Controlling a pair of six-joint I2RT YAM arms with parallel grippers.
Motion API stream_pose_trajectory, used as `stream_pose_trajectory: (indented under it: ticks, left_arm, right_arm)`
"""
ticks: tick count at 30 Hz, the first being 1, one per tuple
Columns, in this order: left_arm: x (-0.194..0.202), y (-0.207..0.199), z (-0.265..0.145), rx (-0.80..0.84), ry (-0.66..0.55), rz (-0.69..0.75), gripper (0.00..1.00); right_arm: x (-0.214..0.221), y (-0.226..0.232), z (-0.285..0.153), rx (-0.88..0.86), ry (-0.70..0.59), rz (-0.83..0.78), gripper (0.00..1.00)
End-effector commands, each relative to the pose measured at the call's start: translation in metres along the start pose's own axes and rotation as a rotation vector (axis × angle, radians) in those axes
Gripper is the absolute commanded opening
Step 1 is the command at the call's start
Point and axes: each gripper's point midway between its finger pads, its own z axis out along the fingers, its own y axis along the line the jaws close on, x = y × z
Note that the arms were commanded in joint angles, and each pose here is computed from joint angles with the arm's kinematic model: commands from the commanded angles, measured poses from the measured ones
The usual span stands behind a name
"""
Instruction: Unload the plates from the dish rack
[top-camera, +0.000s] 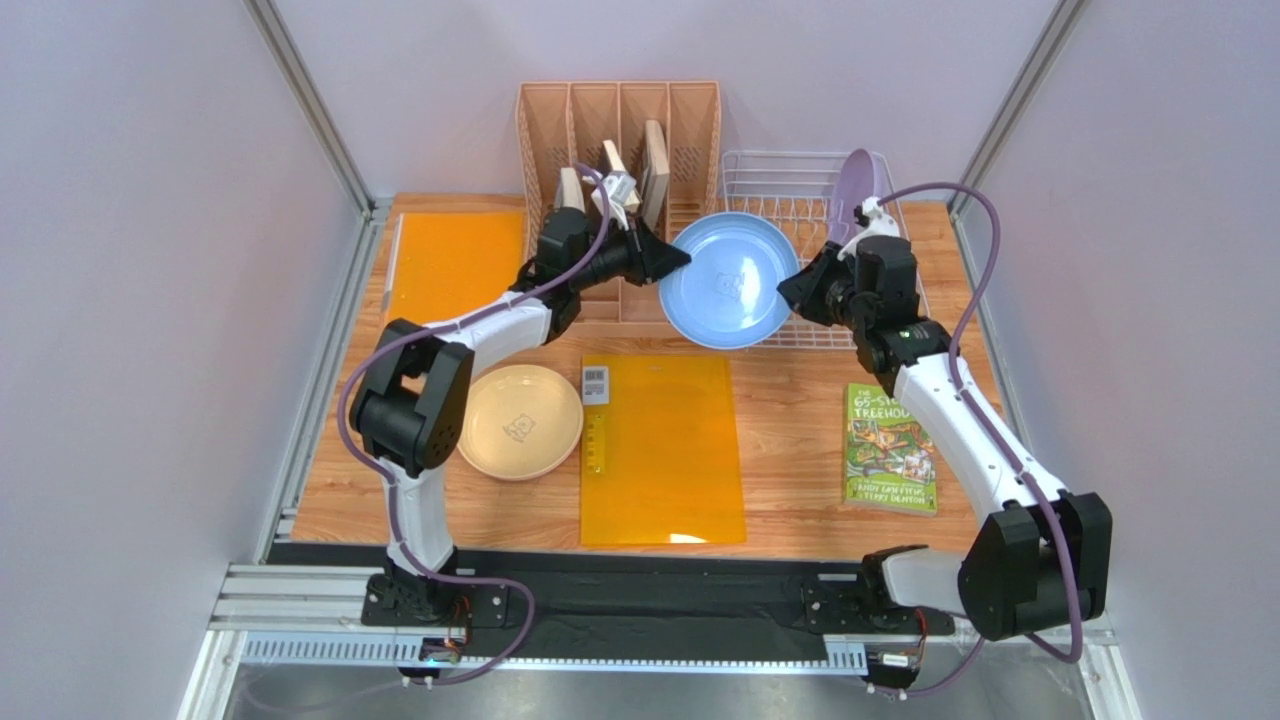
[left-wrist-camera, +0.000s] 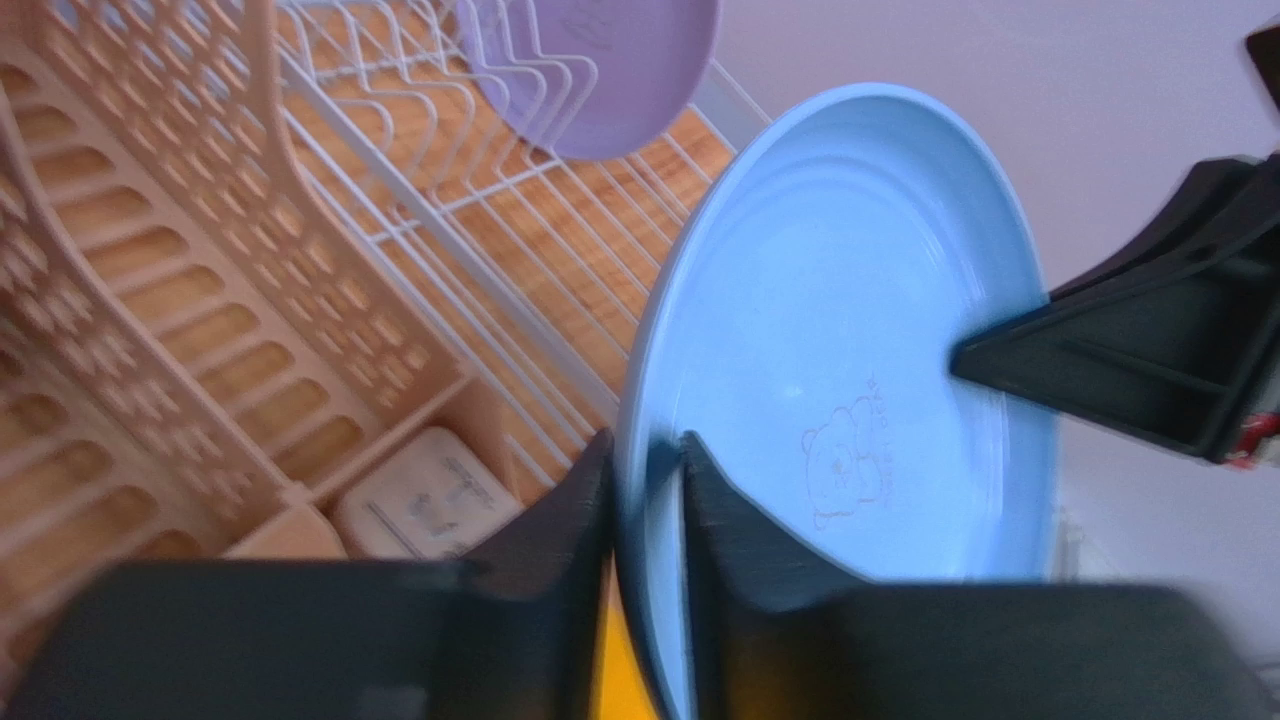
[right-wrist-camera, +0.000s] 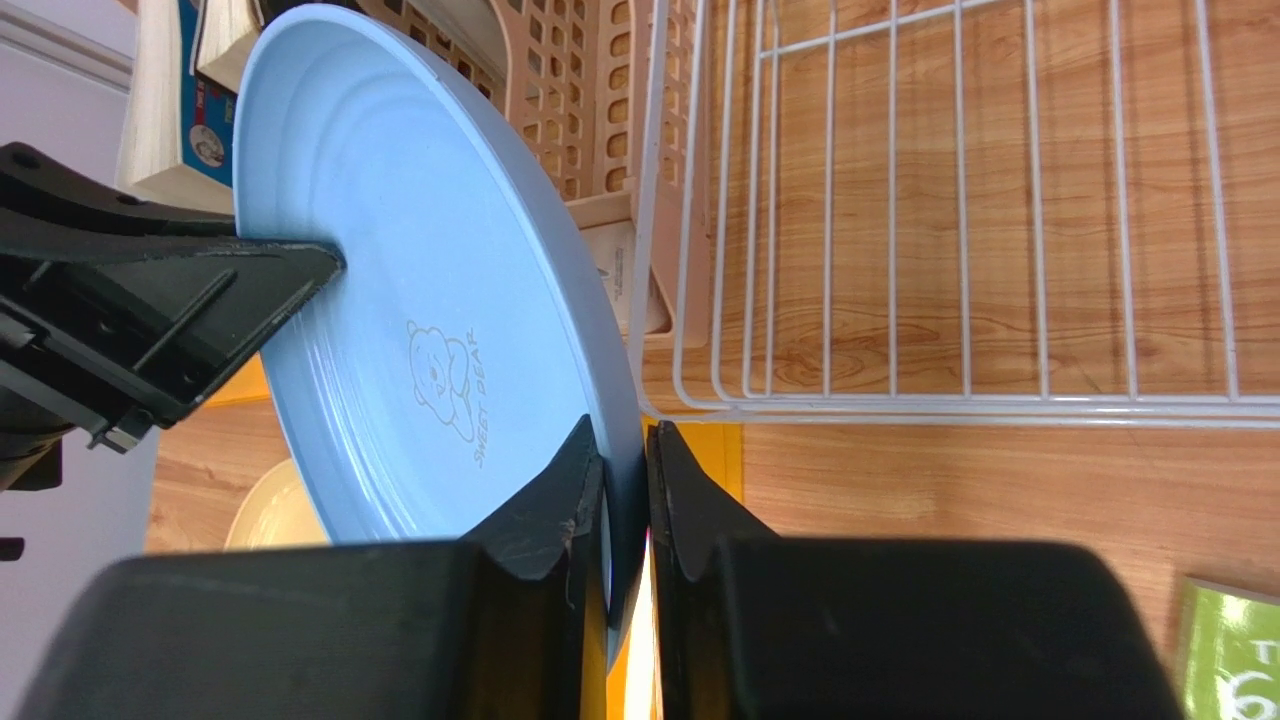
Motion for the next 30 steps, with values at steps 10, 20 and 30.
stream_pose_trajectory:
  ticks: [10,20,30]
  left_arm:
    - [0.012,-0.001,-0.037,-0.138,-0.013,0.045,0.00]
    - [-0.008,0.014,-0.163,-0.625,-0.105,0.151,0.00]
    - [0.064,0.050,-0.307,-1.066,-0.154,0.042,0.00]
  right_arm:
    - [-0.042,0.008,-0.018,0.012,-0.150,-0.040,0.78]
    - [-0.103,-0.053,-0.035,0.348,-0.270,-0.193,0.86]
    - [-0.141,-0.080,-0.015,0.456,-0.289,-0.157,0.86]
